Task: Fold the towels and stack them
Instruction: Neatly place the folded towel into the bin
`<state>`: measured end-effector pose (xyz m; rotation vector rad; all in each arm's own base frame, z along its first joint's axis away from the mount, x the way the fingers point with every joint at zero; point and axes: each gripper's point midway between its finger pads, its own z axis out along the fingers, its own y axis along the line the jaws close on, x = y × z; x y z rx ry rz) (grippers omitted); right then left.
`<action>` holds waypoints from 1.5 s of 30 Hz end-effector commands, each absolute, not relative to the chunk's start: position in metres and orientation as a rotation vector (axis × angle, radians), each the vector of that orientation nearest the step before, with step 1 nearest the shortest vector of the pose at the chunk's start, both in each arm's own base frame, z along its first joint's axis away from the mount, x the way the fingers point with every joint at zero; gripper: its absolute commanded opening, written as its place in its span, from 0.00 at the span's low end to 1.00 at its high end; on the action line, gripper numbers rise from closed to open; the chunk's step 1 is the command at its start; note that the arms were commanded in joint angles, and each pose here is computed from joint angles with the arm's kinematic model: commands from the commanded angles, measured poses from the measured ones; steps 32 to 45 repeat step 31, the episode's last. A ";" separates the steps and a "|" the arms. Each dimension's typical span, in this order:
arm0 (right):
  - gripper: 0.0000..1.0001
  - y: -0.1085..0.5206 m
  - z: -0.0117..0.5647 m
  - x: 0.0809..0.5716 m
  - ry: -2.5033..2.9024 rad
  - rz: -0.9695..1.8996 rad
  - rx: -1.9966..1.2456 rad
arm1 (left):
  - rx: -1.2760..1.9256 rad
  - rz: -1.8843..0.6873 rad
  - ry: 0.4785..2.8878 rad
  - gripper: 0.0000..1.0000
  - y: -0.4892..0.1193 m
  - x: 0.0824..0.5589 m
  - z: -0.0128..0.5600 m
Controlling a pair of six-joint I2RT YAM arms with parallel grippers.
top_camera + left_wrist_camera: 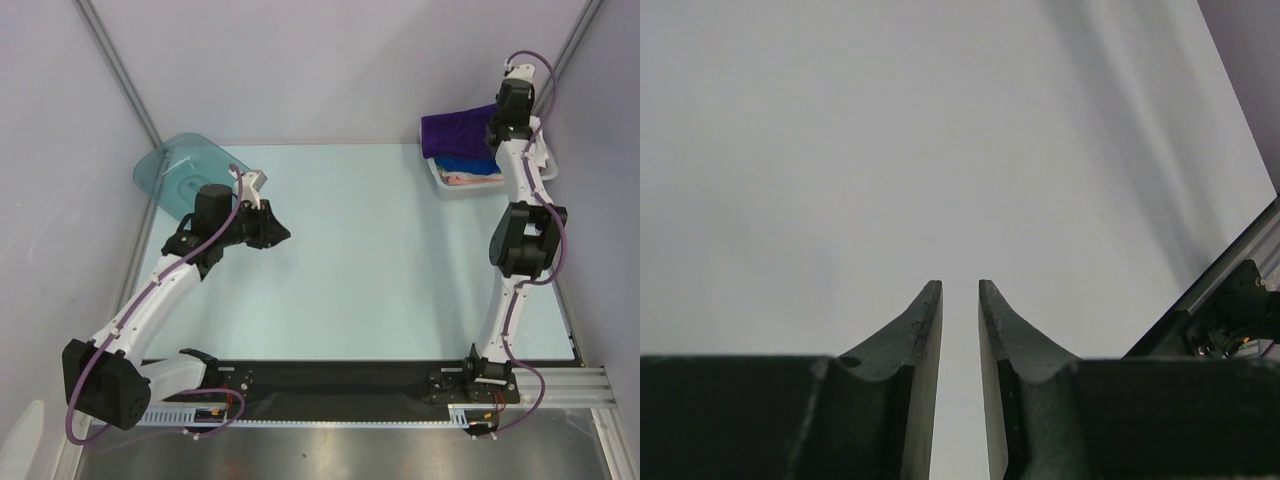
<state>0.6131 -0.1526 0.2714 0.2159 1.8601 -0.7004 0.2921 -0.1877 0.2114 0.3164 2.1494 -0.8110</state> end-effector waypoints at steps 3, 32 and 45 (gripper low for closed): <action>0.53 -0.161 0.259 0.624 1.826 -0.552 0.308 | 0.339 -0.827 2.121 0.27 -0.190 0.295 0.214; 1.00 0.045 0.341 0.469 1.777 0.166 0.264 | 0.312 -0.726 2.058 0.27 -0.174 0.295 0.232; 1.00 0.045 0.341 0.469 1.777 0.166 0.264 | 0.312 -0.726 2.058 0.27 -0.174 0.295 0.232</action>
